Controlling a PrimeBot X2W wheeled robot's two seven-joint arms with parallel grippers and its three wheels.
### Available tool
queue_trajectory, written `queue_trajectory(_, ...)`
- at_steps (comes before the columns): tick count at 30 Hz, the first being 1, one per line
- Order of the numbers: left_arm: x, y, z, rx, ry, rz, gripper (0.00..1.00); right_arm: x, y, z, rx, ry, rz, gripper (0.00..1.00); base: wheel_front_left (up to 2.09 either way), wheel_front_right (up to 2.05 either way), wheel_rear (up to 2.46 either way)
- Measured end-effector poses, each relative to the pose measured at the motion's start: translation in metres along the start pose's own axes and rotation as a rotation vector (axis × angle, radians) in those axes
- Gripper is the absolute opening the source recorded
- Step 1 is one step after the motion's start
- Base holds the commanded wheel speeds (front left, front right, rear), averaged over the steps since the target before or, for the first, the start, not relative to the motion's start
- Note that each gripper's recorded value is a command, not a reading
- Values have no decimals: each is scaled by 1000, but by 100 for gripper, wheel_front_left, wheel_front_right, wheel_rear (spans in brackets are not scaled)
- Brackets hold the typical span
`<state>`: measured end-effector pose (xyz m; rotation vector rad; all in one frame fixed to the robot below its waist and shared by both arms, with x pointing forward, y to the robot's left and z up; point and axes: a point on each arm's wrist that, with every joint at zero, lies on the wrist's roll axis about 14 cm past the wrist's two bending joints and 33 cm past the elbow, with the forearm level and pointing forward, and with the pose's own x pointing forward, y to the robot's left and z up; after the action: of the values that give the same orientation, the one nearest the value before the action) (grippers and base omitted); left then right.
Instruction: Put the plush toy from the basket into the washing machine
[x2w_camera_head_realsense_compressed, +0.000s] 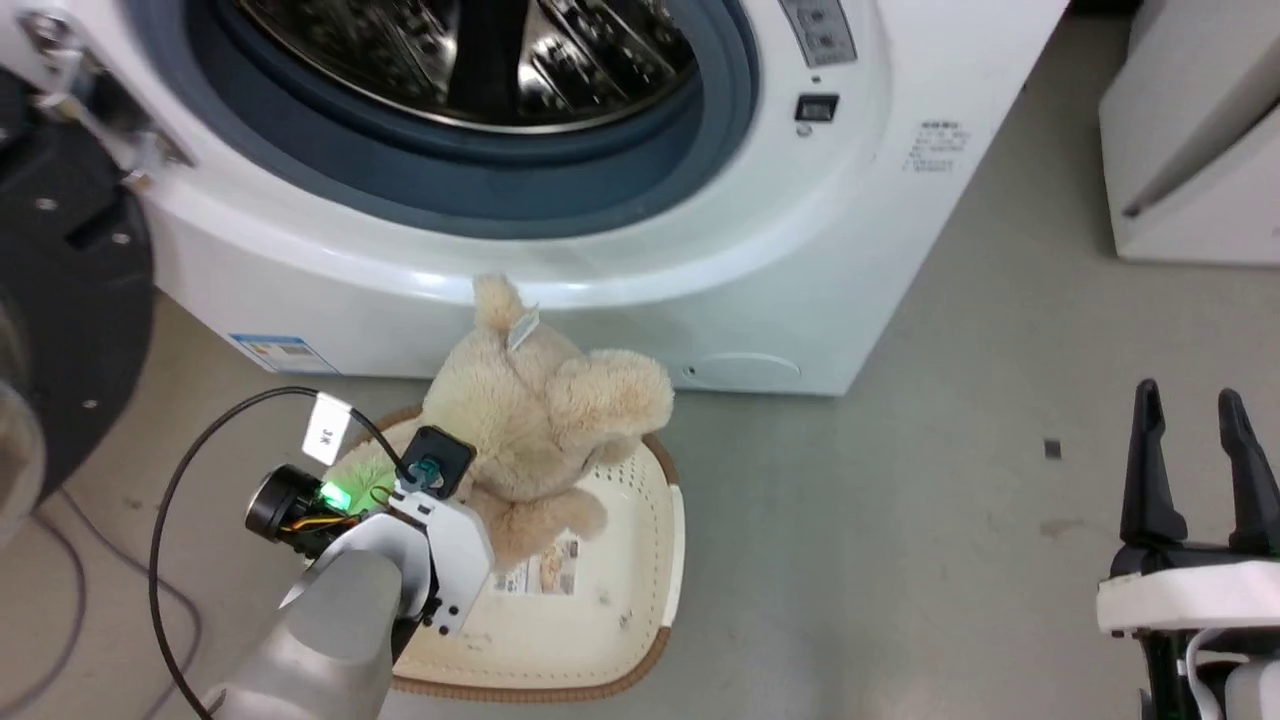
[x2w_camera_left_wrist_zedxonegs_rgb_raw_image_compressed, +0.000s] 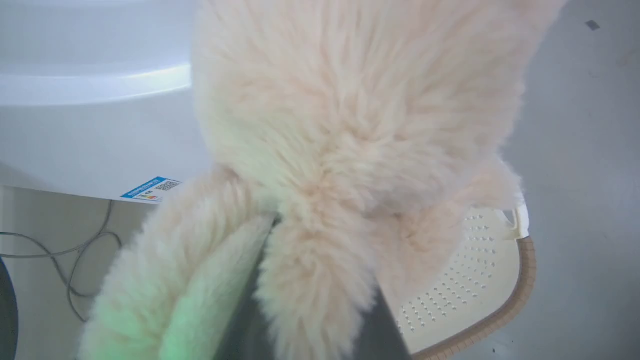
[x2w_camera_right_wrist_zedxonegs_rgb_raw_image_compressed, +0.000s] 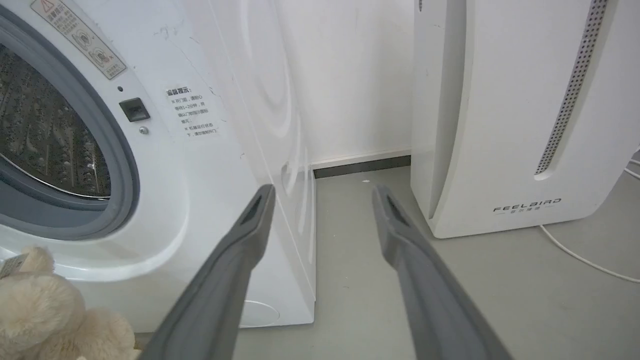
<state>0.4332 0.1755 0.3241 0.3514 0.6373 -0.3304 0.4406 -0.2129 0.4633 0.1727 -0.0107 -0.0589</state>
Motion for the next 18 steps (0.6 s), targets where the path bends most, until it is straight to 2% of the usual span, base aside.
queue_trajectory(9,-23,30,68,-61,-259,140,0,-8,8,12,6,-25,23,100,0,0,0)
queue_trajectory(18,-23,50,102,-122,-391,222,0,-5,5,0,3,4,15,100,0,0,0)
